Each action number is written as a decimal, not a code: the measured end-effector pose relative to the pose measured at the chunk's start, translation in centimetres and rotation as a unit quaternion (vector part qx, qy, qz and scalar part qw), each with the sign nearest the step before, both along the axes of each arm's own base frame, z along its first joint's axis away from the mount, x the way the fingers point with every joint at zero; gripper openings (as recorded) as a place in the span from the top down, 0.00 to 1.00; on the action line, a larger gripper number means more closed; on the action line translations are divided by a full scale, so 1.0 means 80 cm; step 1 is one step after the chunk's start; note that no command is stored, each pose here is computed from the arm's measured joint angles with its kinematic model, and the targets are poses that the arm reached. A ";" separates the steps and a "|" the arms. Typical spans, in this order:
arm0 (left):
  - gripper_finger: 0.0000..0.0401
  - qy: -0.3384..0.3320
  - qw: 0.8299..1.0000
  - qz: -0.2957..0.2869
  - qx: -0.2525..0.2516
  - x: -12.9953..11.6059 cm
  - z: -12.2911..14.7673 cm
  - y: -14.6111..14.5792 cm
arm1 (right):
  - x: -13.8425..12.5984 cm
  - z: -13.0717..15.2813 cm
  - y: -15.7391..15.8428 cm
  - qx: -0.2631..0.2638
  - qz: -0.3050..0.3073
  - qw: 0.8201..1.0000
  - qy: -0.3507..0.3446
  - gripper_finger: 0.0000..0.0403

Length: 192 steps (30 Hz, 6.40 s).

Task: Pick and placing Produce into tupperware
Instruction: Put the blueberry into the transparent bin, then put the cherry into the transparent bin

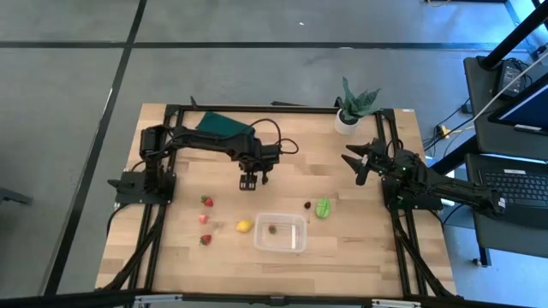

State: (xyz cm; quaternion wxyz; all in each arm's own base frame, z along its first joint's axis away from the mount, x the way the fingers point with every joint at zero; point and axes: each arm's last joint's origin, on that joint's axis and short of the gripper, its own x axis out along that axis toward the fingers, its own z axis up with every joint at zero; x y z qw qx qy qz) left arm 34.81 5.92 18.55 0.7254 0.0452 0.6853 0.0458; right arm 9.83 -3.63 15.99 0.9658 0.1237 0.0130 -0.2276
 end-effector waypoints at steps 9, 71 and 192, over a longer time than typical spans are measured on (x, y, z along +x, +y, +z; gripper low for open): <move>0.36 -0.051 0.998 -0.033 -0.017 0.009 -0.010 -0.002 | 0.000 0.000 0.000 -0.009 0.001 1.000 0.004 0.42; 0.78 -0.025 0.998 -0.012 -0.050 -0.002 -0.058 0.001 | 0.000 0.000 0.000 -0.011 0.000 1.000 0.005 0.42; 0.55 -0.110 0.993 -0.026 0.025 0.054 0.094 -0.029 | 0.000 0.000 0.000 -0.021 0.002 1.000 0.011 0.42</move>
